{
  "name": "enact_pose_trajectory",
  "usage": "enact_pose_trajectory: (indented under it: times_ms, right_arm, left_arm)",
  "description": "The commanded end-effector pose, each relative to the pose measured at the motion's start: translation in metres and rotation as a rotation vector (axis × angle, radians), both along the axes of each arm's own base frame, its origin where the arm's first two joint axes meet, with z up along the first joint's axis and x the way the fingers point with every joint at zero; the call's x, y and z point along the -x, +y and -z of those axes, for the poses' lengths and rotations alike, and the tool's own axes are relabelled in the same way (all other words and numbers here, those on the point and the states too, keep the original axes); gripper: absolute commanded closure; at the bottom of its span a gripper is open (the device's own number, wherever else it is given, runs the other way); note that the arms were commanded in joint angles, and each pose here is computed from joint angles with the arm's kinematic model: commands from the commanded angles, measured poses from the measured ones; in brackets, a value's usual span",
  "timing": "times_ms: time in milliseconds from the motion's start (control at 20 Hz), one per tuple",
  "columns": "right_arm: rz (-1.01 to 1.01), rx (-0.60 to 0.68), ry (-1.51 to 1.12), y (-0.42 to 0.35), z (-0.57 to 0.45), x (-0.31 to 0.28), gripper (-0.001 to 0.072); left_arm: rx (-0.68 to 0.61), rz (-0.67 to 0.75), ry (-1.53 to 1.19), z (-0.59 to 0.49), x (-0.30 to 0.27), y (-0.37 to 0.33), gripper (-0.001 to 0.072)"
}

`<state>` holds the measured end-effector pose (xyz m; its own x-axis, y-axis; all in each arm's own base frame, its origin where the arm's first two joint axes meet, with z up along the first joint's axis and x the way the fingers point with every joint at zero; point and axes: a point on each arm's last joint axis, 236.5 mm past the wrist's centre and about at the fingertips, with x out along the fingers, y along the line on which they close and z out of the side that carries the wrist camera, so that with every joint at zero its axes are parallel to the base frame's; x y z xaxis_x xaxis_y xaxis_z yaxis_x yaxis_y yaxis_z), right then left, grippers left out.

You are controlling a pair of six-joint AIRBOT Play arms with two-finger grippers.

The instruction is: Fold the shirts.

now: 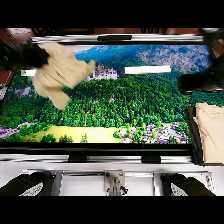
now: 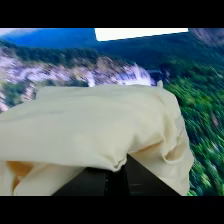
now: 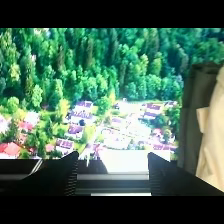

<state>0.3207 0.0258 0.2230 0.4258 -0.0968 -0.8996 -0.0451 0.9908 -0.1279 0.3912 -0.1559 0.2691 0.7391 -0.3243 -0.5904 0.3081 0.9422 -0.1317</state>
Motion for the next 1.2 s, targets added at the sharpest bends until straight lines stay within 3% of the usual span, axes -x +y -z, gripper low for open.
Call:
enact_pose_trajectory:
  times_ms: [0, 200, 250, 300, 350, 450, 600, 650, 750, 950, 1150]
  right_arm:
    - [0.065, -0.013, -0.199, -0.021, -0.054, 0.031, 0.0164]
    - [-0.019, -0.122, -0.185, 0.01, -0.052, 0.039, 0.0164]
    - [-0.036, -0.137, -0.158, 0.017, -0.043, 0.037, 0.0164]
    - [-0.047, -0.129, -0.122, 0.018, -0.032, 0.036, 0.0163]
    - [-0.063, -0.11, -0.077, 0.019, -0.017, 0.034, 0.0163]
    - [-0.089, -0.079, 0.032, 0.02, 0.018, 0.031, 0.0162]
    - [-0.182, -0.086, 0.26, 0.037, 0.079, 0.037, 0.0162]
    - [-0.203, -0.117, 0.325, 0.045, 0.097, 0.04, 0.0162]
    - [-0.225, -0.23, 0.451, 0.061, 0.132, 0.048, 0.0162]
    - [-0.122, -0.406, 0.557, 0.063, 0.183, 0.05, 0.0162]
    - [-0.05, -0.454, 0.576, 0.058, 0.214, 0.055, 0.0163]
  left_arm:
    - [0.006, 0.136, 0.204, 0.083, 0.073, -0.064, 0.0673]
    - [-0.066, 0.23, 0.407, 0.21, 0.127, -0.113, 0.0671]
    - [-0.076, 0.227, 0.449, 0.228, 0.136, -0.117, 0.0552]
    - [-0.091, 0.236, 0.472, 0.236, 0.14, -0.12, 0.0189]
    - [-0.1, 0.233, 0.477, 0.236, 0.138, -0.119, -0.0004]
    - [-0.18, 0.204, 0.456, 0.223, 0.121, -0.092, -0.0007]
    - [-0.404, 0.127, 0.487, 0.2, 0.097, -0.006, 0.0006]
    - [-0.406, 0.1, 0.543, 0.201, 0.099, 0.017, 0.0035]
    - [-0.27, 0.101, 0.707, 0.218, 0.115, 0.035, 0.0055]
    - [0.121, 0.029, 0.859, 0.265, 0.127, 0.026, 0.0038]
    - [0.269, 0.024, 0.851, 0.306, 0.127, -0.003, 0.0042]
